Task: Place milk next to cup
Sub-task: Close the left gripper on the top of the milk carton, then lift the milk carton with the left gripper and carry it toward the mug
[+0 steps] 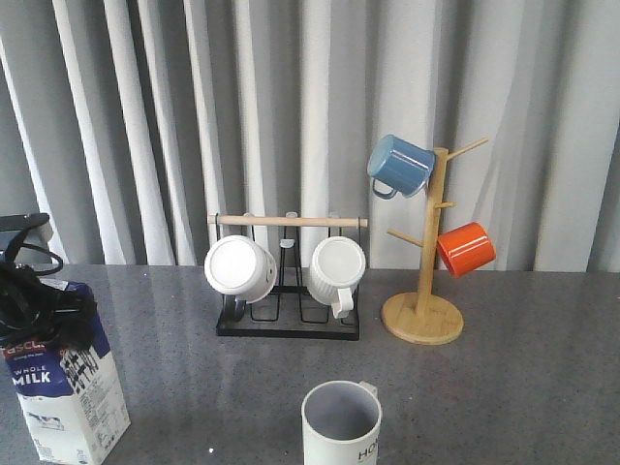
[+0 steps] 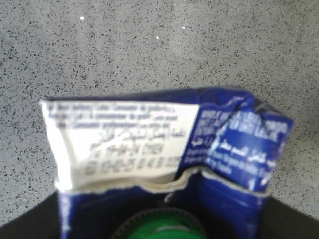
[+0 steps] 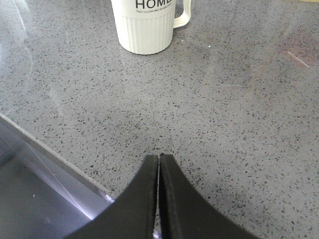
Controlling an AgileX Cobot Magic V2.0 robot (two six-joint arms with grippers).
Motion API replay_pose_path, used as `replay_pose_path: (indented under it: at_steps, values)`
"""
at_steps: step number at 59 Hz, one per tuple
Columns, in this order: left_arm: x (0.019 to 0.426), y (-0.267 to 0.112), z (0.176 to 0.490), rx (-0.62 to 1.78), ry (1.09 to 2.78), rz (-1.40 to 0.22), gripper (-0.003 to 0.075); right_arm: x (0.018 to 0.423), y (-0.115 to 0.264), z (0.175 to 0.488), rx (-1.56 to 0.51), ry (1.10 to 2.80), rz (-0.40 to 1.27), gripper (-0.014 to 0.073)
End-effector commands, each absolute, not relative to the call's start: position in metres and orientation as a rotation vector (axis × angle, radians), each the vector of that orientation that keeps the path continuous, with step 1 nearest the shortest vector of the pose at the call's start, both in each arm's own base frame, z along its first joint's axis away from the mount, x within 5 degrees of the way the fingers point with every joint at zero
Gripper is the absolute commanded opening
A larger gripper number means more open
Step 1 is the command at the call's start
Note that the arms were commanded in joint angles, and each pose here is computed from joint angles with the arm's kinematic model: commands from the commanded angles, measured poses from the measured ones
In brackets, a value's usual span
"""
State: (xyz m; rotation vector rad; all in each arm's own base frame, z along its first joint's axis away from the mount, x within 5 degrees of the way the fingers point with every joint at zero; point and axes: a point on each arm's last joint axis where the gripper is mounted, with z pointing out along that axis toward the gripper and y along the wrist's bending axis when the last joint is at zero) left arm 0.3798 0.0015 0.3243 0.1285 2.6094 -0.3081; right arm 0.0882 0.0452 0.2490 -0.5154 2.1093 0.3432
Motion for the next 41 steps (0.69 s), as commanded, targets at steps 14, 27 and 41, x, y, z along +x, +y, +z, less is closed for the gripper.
replay_pose_path:
  at_steps: [14, 27, 41]
  values:
    - [0.364, -0.020, 0.397, 0.198, 2.341, -0.549, 0.0087, 0.093, 0.045, 0.262, -0.475, 2.041, 0.340, -0.0003]
    - [0.355, -0.060, 0.452, 0.360, 2.116, -0.726, 0.0000, 0.093, 0.045, 0.262, -0.475, 2.041, 0.341, -0.0003]
    - [0.348, -0.116, 0.473, 0.535, 2.030, -0.691, -0.0008, 0.092, 0.045, 0.261, -0.478, 2.047, 0.343, -0.0003]
